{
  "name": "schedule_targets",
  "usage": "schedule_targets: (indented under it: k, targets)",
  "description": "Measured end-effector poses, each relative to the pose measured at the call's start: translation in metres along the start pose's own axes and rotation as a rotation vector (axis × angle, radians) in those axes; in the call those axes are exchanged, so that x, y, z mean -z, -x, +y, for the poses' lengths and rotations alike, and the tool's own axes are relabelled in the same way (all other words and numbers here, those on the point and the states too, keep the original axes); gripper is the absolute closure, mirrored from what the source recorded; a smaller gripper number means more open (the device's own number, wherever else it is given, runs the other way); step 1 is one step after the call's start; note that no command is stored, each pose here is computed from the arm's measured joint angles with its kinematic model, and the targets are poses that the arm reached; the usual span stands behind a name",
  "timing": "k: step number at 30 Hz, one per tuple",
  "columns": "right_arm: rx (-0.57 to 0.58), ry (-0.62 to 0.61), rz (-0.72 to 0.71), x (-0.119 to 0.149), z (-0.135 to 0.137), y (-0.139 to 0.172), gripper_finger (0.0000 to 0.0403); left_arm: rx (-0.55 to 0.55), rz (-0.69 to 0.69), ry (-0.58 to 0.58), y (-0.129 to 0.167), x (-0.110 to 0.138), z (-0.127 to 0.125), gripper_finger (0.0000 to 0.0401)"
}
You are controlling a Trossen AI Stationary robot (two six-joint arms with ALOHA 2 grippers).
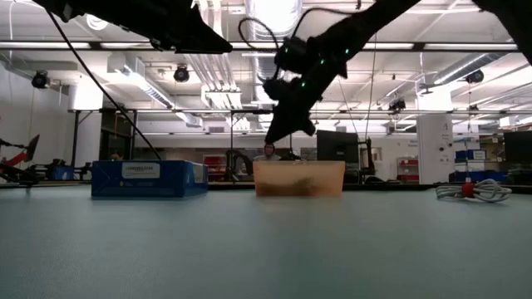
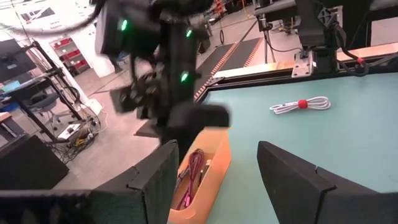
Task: Pick and place USB-C Cables
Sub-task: Put the white charger cable into the orange bin
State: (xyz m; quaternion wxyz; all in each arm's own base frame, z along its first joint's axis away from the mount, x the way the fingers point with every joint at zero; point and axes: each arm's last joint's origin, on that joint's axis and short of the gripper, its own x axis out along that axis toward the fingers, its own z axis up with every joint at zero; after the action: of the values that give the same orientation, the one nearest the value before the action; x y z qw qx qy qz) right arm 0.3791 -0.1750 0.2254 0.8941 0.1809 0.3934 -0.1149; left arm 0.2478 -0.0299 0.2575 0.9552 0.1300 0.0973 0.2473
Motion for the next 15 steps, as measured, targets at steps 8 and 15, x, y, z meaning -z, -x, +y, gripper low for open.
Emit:
schedule_targets:
  k: [8,15]
  targets:
    - [-0.066,0.11,0.062,0.019,0.052,0.049,0.0394,0.0,0.003,0.006,-0.001,0.001,-0.001,0.0198]
    - [-0.107,0.12,0.062,0.066,0.084,0.08,0.0394,0.001,0.007,0.029,-0.001,0.002,-0.001,0.0198]
